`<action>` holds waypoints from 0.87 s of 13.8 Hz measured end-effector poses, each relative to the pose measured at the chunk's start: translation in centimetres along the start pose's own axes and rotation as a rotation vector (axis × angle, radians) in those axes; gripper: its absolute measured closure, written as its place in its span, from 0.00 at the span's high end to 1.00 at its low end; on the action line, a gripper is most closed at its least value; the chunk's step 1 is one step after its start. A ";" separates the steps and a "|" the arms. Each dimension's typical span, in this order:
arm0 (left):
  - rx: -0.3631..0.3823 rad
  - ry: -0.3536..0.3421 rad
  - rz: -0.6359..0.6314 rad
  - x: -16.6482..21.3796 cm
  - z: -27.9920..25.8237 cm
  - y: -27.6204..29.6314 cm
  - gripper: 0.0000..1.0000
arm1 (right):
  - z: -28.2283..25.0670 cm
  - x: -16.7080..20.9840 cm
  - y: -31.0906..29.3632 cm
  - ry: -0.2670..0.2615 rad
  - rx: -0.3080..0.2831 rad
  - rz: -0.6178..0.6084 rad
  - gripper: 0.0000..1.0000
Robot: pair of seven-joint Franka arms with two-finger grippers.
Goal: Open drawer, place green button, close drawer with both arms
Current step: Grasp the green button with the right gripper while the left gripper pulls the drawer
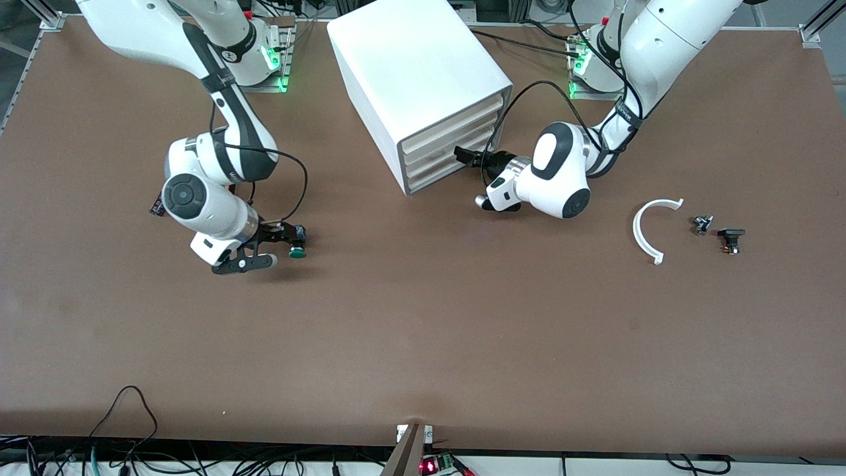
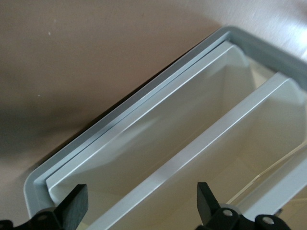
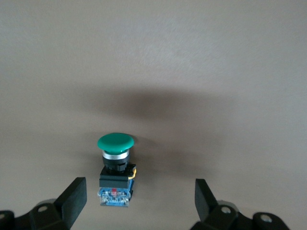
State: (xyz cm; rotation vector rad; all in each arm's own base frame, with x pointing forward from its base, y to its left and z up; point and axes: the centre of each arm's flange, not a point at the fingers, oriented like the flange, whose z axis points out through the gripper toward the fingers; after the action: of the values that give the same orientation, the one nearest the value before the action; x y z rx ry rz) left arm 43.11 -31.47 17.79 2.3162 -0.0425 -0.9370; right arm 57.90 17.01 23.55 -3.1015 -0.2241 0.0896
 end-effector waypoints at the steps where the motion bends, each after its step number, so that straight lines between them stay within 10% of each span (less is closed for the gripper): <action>1: 0.002 -0.006 0.010 -0.1 0.3 -0.4 1.00 | 0.8 -0.6 -0.5 0.004 0.004 0.016 1.00; 6: 0.002 -0.005 0.024 -0.7 2.1 -1.4 0.97 | 2.0 -1.8 -2.6 0.006 0.019 0.062 1.00; 12: -0.021 0.005 0.037 -0.9 2.0 -1.0 0.42 | 6.2 -3.8 -2.2 0.042 0.029 0.067 1.00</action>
State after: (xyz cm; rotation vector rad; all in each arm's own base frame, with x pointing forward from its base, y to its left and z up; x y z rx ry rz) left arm 40.99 -31.54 16.67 2.2905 -0.0720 -0.9088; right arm 53.42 18.75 17.62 -3.0785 -0.1164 0.0283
